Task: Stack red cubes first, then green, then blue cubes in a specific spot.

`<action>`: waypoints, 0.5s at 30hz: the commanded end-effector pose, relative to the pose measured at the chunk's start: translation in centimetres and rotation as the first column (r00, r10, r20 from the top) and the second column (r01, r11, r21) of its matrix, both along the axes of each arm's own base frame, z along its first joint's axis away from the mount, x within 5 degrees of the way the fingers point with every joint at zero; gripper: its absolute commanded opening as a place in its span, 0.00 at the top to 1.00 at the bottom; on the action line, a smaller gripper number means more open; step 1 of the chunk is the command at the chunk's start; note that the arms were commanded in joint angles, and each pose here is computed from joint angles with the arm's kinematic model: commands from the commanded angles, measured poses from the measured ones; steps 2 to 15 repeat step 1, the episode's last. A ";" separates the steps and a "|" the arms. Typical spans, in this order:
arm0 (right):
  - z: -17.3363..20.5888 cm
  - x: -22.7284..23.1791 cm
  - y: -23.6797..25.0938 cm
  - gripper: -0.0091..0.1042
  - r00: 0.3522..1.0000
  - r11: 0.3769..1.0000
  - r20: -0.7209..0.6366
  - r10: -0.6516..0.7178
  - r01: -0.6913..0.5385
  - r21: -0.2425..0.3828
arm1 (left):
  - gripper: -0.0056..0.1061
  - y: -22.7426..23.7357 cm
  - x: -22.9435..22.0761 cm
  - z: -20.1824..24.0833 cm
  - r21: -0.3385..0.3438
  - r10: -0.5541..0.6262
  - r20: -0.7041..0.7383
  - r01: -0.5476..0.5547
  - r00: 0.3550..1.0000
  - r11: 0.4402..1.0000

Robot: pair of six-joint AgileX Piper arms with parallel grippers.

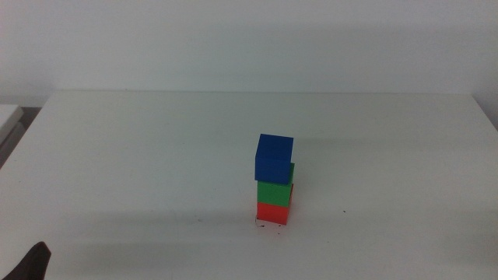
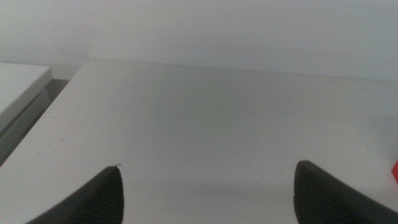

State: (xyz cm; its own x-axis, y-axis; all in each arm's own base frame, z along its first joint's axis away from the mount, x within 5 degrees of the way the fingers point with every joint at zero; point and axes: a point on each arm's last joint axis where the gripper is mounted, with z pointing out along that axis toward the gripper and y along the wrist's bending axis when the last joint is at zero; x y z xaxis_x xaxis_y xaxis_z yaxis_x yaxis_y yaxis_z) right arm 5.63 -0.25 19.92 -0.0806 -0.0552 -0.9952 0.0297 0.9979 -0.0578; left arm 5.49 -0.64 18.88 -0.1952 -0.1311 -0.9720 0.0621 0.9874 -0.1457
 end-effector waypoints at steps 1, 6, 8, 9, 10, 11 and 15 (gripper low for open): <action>0.0 0.0 0.0 0.15 1.000 1.000 0.008 -0.003 0.003 -0.008 | 0.11 0.0 0.0 0.1 -0.002 0.002 0.017 -0.002 1.000 1.000; 0.0 0.0 0.0 0.15 1.000 1.000 0.008 -0.003 0.003 -0.008 | 0.11 0.0 0.0 0.1 -0.002 0.002 0.017 -0.002 1.000 1.000; 0.0 0.0 0.0 0.15 1.000 1.000 0.008 -0.003 0.003 -0.008 | 0.11 0.0 0.0 0.1 -0.002 0.002 0.017 -0.002 1.000 1.000; 0.0 0.0 0.0 0.15 1.000 1.000 0.008 -0.003 0.003 -0.008 | 0.11 0.0 0.0 0.1 -0.002 0.002 0.017 -0.002 1.000 1.000; 0.0 0.0 0.0 0.15 1.000 1.000 0.008 -0.003 0.003 -0.008 | 0.11 0.0 0.0 0.1 -0.002 0.002 0.017 -0.002 1.000 1.000; 0.0 0.0 0.0 0.15 1.000 1.000 0.008 -0.003 0.003 -0.008 | 0.11 0.0 0.0 0.1 -0.002 0.002 0.017 -0.002 1.000 1.000; 0.0 0.0 0.0 0.15 1.000 1.000 0.008 -0.003 0.003 -0.008 | 0.11 0.0 0.0 0.1 -0.002 0.002 0.017 -0.002 1.000 1.000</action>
